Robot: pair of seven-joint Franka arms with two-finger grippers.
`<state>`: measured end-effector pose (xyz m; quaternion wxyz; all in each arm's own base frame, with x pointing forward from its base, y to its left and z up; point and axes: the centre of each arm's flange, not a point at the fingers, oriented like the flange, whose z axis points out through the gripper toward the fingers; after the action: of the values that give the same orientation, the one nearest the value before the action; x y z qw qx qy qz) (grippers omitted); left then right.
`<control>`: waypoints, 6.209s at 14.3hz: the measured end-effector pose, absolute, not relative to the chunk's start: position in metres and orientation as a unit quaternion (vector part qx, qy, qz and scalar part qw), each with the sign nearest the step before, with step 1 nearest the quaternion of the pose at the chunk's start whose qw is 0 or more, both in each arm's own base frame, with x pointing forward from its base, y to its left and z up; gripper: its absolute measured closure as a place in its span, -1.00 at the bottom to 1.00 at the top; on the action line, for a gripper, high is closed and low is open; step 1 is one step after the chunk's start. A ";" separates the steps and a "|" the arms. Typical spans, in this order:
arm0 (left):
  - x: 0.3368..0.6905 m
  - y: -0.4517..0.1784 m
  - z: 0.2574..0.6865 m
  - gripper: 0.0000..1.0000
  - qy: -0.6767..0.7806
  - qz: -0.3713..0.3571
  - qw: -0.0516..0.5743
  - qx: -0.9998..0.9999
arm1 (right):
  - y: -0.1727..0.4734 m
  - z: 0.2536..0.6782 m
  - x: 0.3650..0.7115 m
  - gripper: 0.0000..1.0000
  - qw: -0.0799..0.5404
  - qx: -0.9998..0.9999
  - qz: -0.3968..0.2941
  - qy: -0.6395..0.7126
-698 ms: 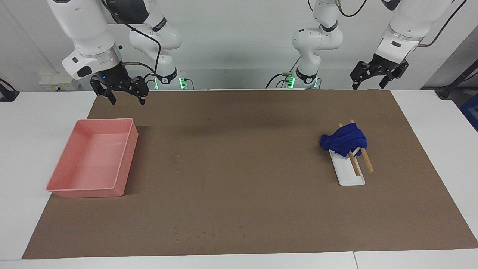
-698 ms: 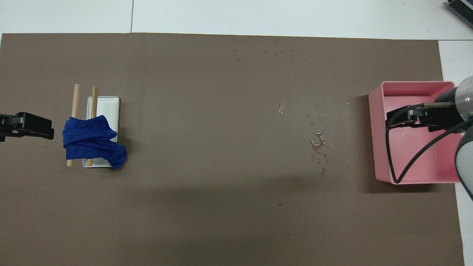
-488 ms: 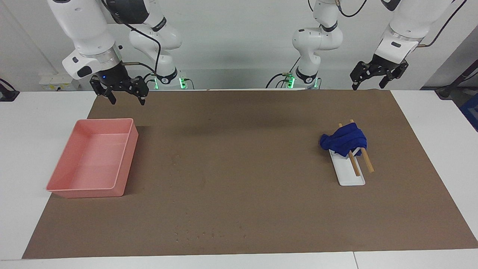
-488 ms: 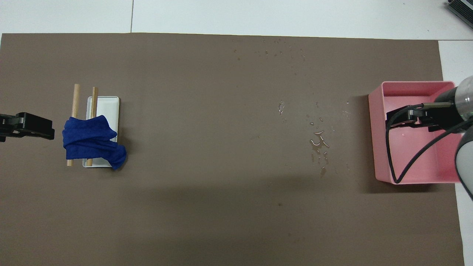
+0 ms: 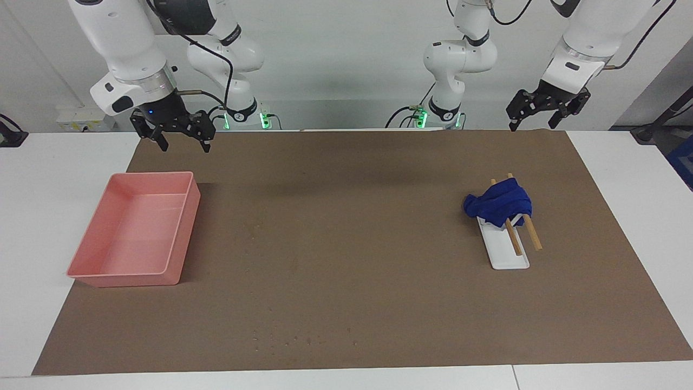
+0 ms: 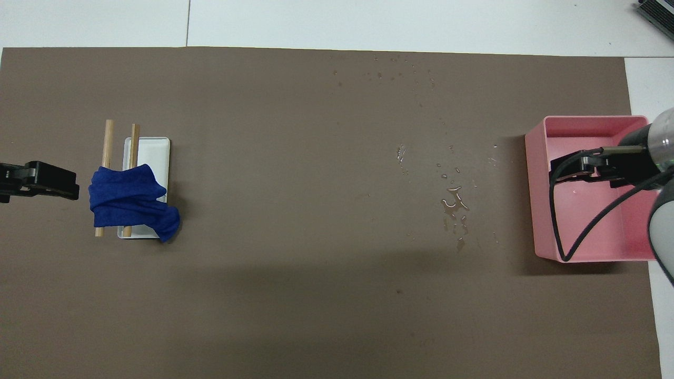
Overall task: Wipe water with towel using both arms
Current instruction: 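Move the left gripper toward the blue towel on the white tray, then grasp the blue towel with the left gripper, then lift the towel with the left gripper while the right gripper approaches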
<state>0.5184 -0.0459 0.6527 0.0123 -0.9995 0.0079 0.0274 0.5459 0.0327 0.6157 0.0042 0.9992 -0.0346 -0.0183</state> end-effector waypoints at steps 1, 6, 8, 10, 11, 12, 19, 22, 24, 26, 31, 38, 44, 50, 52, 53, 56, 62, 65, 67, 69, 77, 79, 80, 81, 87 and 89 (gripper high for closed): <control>0.518 -0.046 0.652 -1.00 0.008 0.028 0.012 -1.000 | 0.032 0.616 0.546 -1.00 0.004 0.999 -0.019 -0.035; 0.515 -0.039 0.637 -1.00 -0.006 0.023 0.012 -1.000 | 0.023 0.616 0.546 -1.00 0.004 0.999 -0.019 -0.044; 0.514 -0.036 0.623 -1.00 -0.046 0.007 0.012 -0.999 | 0.023 0.616 0.546 -1.00 0.004 0.999 -0.019 -0.044; 0.514 -0.027 0.605 -1.00 -0.093 -0.014 0.009 -0.995 | 0.023 0.616 0.546 -1.00 0.004 0.999 -0.019 -0.044; 0.514 -0.021 0.594 -1.00 -0.109 -0.023 0.007 -0.994 | 0.023 0.616 0.546 -1.00 0.004 0.999 -0.019 -0.044; 0.515 -0.014 0.585 -1.00 -0.121 -0.029 0.006 -0.992 | 0.023 0.616 0.546 -1.00 0.004 0.999 -0.019 -0.044; 0.522 0.010 0.527 -1.00 -0.378 -0.060 -0.013 -0.924 | 0.023 0.616 0.546 -1.00 0.004 0.999 -0.019 -0.044; 0.520 0.016 0.507 -1.00 -0.488 -0.062 -0.021 -0.870 | 0.023 0.615 0.546 -1.00 0.004 0.999 -0.019 -0.044; 0.521 0.014 0.492 -1.00 -0.556 -0.058 -0.025 -0.829 | 0.023 0.615 0.546 -1.00 0.004 0.999 -0.020 -0.044; 0.527 0.006 0.475 -1.00 -0.618 -0.057 -0.032 -0.784 | 0.023 0.615 0.546 -1.00 0.004 0.999 -0.020 -0.044; 0.547 -0.004 0.454 -1.00 -0.666 -0.075 -0.058 -0.740 | 0.022 0.612 0.545 -1.00 0.004 0.999 -0.024 -0.044; 0.548 0.004 0.420 -1.00 -0.676 -0.054 -0.038 -0.734 | 0.022 0.610 0.544 -1.00 0.005 0.999 -0.027 -0.044; 0.544 -0.002 0.412 -1.00 -0.680 -0.046 -0.033 -0.731 | 0.022 0.610 0.543 -1.00 0.005 0.999 -0.027 -0.044; 0.543 -0.003 0.410 -0.73 -0.680 -0.045 -0.032 -0.731 | 0.022 0.610 0.543 -1.00 0.005 0.999 -0.027 -0.045; 0.544 -0.003 0.412 -0.18 -0.680 -0.047 -0.034 -0.731 | 0.022 0.610 0.543 -1.00 0.005 0.999 -0.027 -0.045; 0.545 -0.004 0.414 0.02 -0.680 -0.052 -0.039 -0.731 | 0.022 0.610 0.543 -1.00 0.005 0.999 -0.027 -0.045; 0.551 -0.005 0.417 0.51 -0.678 -0.059 -0.046 -0.731 | 0.021 0.610 0.543 -1.00 0.005 0.999 -0.027 -0.045; 0.565 -0.017 0.439 0.63 -0.673 -0.020 -0.009 -0.740 | 0.021 0.610 0.543 -1.00 0.005 0.999 -0.027 -0.046; 0.572 -0.031 0.464 0.63 -0.664 -0.004 0.007 -0.747 | 0.021 0.611 0.543 -1.00 0.005 0.998 -0.027 -0.048; 0.575 -0.045 0.476 0.63 -0.656 0.003 0.012 -0.754 | 0.023 0.611 0.543 -1.00 0.003 0.998 -0.026 -0.058; 0.576 -0.059 0.490 0.63 -0.653 0.013 0.008 -0.757 | 0.033 0.611 0.542 -1.00 -0.011 0.996 -0.027 -0.082; 0.572 -0.140 0.560 0.63 -0.668 0.037 -0.049 -0.741 | 0.094 0.618 0.544 -1.00 -0.083 0.963 -0.025 -0.257; 0.565 -0.177 0.567 0.63 -0.678 0.041 -0.064 -0.731 | 0.118 0.619 0.545 -1.00 -0.118 0.939 -0.034 -0.322; 0.561 -0.199 0.568 0.63 -0.681 0.041 -0.076 -0.728 | 0.130 0.619 0.547 -1.00 -0.136 0.924 -0.040 -0.354; 0.556 -0.222 0.569 0.63 -0.683 0.039 -0.088 -0.724 | 0.143 0.618 0.549 -1.00 -0.154 0.909 -0.048 -0.385; 0.534 -0.308 0.582 0.63 -0.716 0.035 -0.152 -0.680 | 0.216 0.608 0.563 -1.00 -0.242 0.806 -0.102 -0.530; 0.527 -0.327 0.591 0.63 -0.732 0.038 -0.174 -0.657 | 0.237 0.601 0.562 -1.00 -0.241 0.789 -0.114 -0.553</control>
<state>0.5270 -0.3270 0.5914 -0.1737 -0.6575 -0.7322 0.0382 0.5618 0.2366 0.6012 -0.2407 0.7894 -0.5530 -0.1145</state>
